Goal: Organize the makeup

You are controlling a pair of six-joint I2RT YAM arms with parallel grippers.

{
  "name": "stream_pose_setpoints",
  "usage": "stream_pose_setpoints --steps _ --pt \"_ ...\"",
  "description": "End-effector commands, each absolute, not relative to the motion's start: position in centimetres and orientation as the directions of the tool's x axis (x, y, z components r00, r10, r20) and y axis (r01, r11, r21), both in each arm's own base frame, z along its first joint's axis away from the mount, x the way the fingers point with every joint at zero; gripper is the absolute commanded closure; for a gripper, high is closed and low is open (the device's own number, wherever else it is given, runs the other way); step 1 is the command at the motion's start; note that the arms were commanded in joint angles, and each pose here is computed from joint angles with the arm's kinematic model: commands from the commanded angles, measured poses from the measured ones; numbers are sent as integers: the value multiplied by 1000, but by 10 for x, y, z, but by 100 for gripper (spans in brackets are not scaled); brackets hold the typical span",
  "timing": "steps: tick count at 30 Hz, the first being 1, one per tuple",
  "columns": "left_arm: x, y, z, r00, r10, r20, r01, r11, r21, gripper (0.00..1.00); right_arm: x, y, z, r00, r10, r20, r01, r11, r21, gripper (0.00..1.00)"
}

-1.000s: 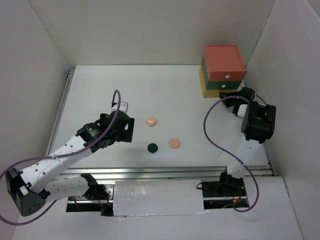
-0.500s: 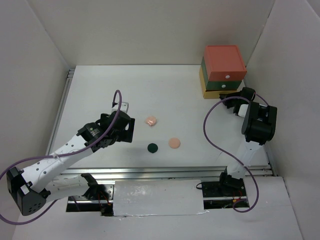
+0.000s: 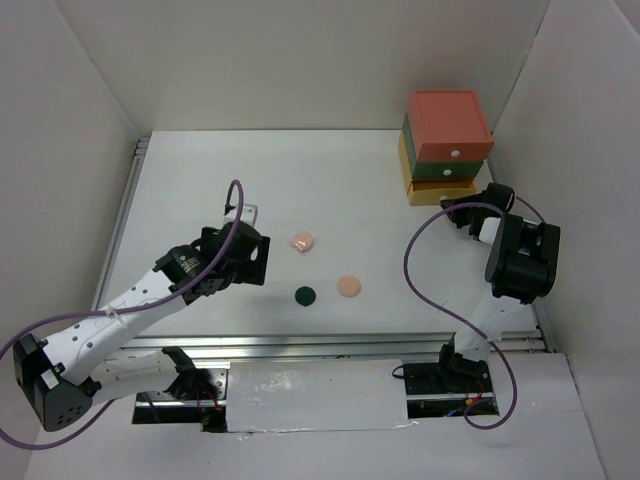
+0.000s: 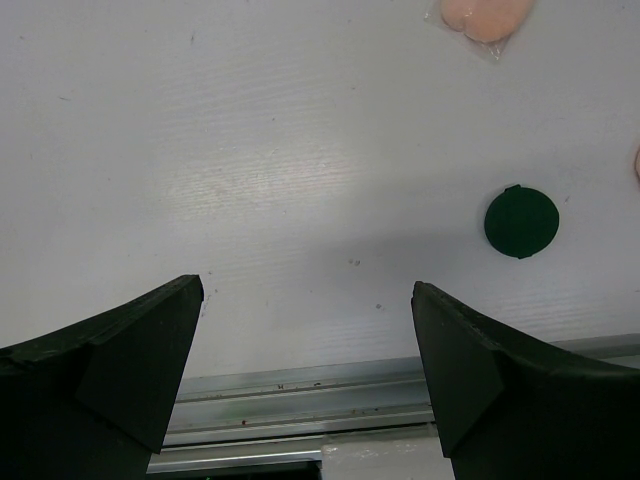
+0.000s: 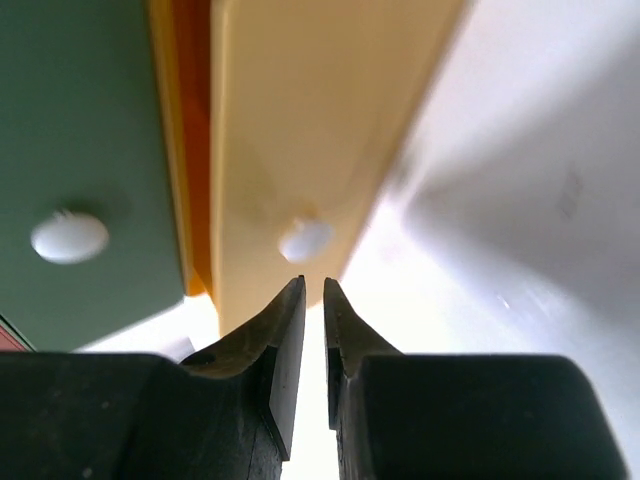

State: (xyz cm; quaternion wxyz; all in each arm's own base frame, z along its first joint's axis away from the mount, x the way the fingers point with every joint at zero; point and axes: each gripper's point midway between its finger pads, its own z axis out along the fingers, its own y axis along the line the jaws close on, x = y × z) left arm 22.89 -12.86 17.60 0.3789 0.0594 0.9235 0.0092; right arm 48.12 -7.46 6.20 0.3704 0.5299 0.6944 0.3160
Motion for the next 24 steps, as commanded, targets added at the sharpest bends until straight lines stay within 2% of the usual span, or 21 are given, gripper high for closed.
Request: stream_pose_setpoints --steps 1,5,9,13,15,16,24 --pt "233 -130 183 -685 124 -718 117 991 59 1 463 -80 68 -152 967 -205 523 255 814 80" --pt "233 -130 183 -684 124 -719 118 991 59 1 447 -79 70 -138 970 -202 526 245 814 80" --pt "232 -131 186 -678 118 -726 123 991 46 1 441 -79 88 -134 960 -246 482 280 830 78" --pt "232 -132 187 -674 117 -729 132 991 37 1 450 -81 108 -143 952 -271 448 306 840 67" --pt "231 -131 187 -676 117 -728 130 991 39 1 455 -85 118 -125 952 -281 446 306 841 55" --pt "232 -132 187 -674 116 -730 130 991 37 1 460 -89 120 -117 951 -285 469 306 828 45" --pt "231 -132 188 -671 113 -733 129 991 34 1 485 -102 108 -139 946 -293 575 318 754 42"
